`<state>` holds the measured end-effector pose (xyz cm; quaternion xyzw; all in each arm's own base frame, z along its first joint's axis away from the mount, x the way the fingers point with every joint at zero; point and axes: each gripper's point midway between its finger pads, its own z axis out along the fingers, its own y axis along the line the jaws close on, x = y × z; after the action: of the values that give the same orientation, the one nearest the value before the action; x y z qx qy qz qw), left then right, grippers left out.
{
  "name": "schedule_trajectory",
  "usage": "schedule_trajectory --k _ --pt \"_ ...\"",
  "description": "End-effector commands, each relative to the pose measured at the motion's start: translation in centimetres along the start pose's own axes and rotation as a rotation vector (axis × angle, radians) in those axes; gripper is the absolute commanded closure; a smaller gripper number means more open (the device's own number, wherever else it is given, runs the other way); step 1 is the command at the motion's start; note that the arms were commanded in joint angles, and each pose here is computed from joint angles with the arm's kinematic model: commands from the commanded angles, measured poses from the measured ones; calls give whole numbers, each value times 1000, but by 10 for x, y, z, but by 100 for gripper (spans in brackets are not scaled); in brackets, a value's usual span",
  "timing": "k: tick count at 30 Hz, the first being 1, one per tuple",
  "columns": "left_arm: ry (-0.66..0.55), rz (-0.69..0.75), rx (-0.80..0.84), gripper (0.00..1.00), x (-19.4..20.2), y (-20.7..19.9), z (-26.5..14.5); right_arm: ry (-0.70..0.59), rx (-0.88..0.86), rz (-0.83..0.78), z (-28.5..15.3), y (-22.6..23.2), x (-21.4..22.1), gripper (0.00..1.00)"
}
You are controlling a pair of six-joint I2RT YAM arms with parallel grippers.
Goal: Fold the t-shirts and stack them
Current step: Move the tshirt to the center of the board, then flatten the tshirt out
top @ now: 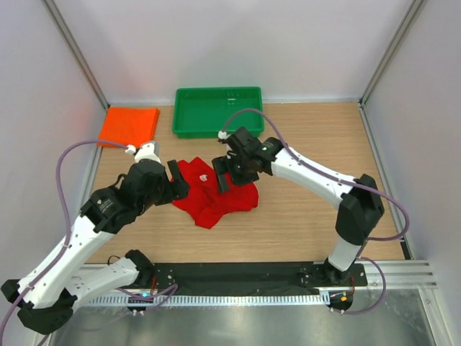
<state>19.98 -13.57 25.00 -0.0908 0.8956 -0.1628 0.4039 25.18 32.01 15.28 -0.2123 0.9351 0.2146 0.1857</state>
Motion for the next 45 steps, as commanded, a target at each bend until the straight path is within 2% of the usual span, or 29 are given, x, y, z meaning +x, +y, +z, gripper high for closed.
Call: schedule_trajectory --k 1,3,5,8,11,13,14,15,17,18,22,26,31,32,33,34,37,39,41,45 --pt "158 56 -13 27 32 4 28 -48 101 -22 15 -16 -25 16" --pt "213 43 1 31 41 6 44 -46 123 -39 22 -21 -25 19" --pt "298 -29 49 34 47 11 66 -33 139 -48 35 -26 -24 23" --pt "355 -132 111 38 40 16 88 -16 192 -56 46 -36 -26 29" --pt "363 -128 99 38 33 21 99 -14 253 -43 56 -46 -29 42" --pt "393 -127 76 38 36 25 109 -24 284 -35 56 -51 -34 58" --pt "406 -129 74 38 38 25 112 -28 335 -21 52 -60 -34 77" --pt "435 -134 85 38 43 24 116 -47 356 -13 44 -62 -37 85" --pt "452 -135 99 38 47 21 118 -78 432 23 25 -77 -41 99" --pt "454 -130 106 37 48 21 119 -113 447 44 7 -79 -44 99" --pt "470 -114 130 31 53 20 118 -155 492 112 -49 -104 -35 99" --pt "470 -110 102 28 54 26 120 -174 543 207 -88 -147 -14 83" --pt "449 -108 27 28 46 35 125 -186 701 412 -107 -228 31 73" --pt "444 -114 12 28 42 35 125 -169 715 446 -106 -237 39 48" --pt "438 -119 -6 27 41 37 126 -149 730 485 -108 -249 46 41" --pt "438 -120 -16 27 40 38 127 -105 723 474 -108 -246 52 33" --pt "467 -122 -46 26 42 41 132 -138 673 462 -114 -231 43 24" --pt "496 -134 -51 26 48 42 137 -197 638 442 -120 -217 33 23" --pt "519 -146 -39 27 54 40 141 -281 536 385 -113 -184 11 23" --pt "566 -174 -63 32 64 43 150 -250 358 302 -60 -139 -29 24"
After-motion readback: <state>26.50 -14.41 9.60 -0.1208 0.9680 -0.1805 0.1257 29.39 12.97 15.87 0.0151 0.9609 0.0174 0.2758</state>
